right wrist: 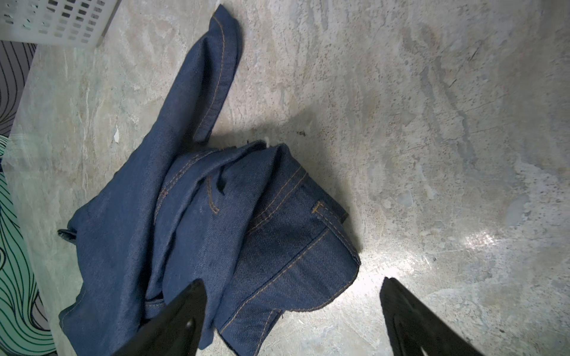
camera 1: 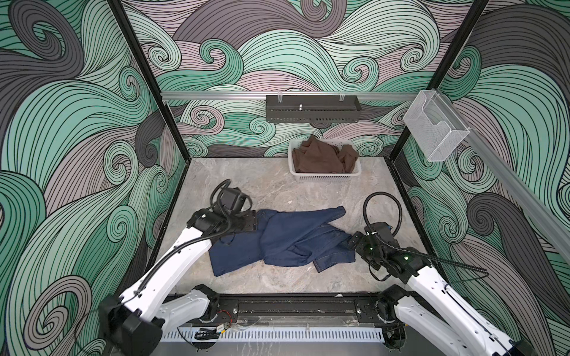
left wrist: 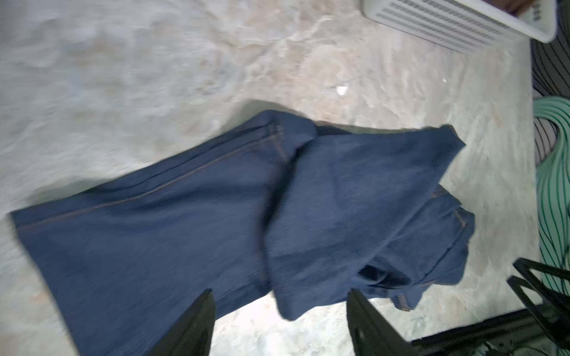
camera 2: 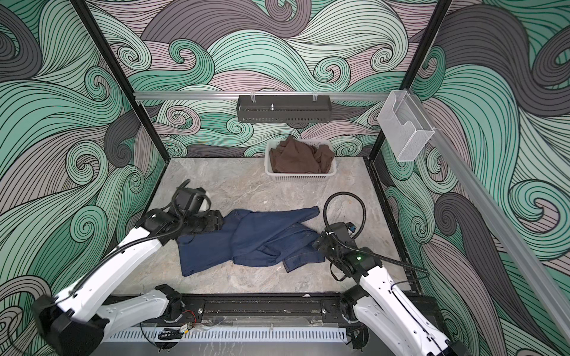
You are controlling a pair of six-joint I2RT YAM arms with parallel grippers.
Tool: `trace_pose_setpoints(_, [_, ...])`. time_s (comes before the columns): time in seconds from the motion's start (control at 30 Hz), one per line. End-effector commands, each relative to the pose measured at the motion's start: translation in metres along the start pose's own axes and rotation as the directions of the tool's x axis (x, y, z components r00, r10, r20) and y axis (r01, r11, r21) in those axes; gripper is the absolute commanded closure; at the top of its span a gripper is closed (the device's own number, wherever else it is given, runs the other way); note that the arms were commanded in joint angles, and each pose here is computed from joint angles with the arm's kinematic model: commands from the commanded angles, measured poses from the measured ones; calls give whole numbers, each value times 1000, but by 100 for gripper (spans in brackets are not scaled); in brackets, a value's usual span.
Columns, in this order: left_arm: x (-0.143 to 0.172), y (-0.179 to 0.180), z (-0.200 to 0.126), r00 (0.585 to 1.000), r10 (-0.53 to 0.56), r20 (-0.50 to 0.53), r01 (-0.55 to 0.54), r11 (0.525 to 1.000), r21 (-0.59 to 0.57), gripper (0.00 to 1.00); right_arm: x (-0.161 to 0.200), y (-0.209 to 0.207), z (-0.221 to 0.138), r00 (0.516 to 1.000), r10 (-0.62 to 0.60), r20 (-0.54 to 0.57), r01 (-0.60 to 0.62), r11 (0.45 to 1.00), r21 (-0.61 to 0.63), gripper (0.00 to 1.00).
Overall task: Fold and stack the trousers
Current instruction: Flatten out the trousers at the center of the table.
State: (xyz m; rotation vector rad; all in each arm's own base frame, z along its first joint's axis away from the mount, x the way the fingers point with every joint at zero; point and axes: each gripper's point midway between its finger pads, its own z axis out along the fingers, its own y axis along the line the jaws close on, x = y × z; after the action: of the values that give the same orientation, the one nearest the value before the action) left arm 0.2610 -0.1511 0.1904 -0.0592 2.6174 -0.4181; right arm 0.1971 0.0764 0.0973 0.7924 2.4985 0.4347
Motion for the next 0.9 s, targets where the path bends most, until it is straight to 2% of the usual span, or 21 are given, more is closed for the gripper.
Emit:
trace_pose_setpoints(0.0, [-20, -52, 23, 991, 128, -45, -124, 989, 75, 30, -12, 10, -6, 999, 41, 22, -40, 999, -32, 13])
trace_pose_setpoints(0.1, [-25, -84, 56, 962, 213, -168, -207, 977, 53, 29, -16, 10, -5, 996, 86, 14, -85, 996, -33, 14])
trace_pose_setpoints(0.27, [-23, -133, 116, 899, 332, -284, -329, 942, 60, 26, -19, 7, -3, 990, 143, -12, -143, 989, -32, 15])
trace_pose_setpoints(0.5, [-7, -190, 168, 838, 437, -326, -408, 899, 156, 21, -19, 3, -1, 981, 185, -55, -187, 981, -42, 15])
trace_pose_setpoints(0.73, [10, -215, 208, 791, 512, -334, -476, 859, 188, 17, -19, 1, -1, 979, 192, -74, -196, 979, -56, 15])
trace_pose_setpoints(0.87, [15, -216, 233, 788, 515, -338, -490, 856, 163, 18, -18, 1, -1, 977, 196, -87, -202, 978, -59, 16])
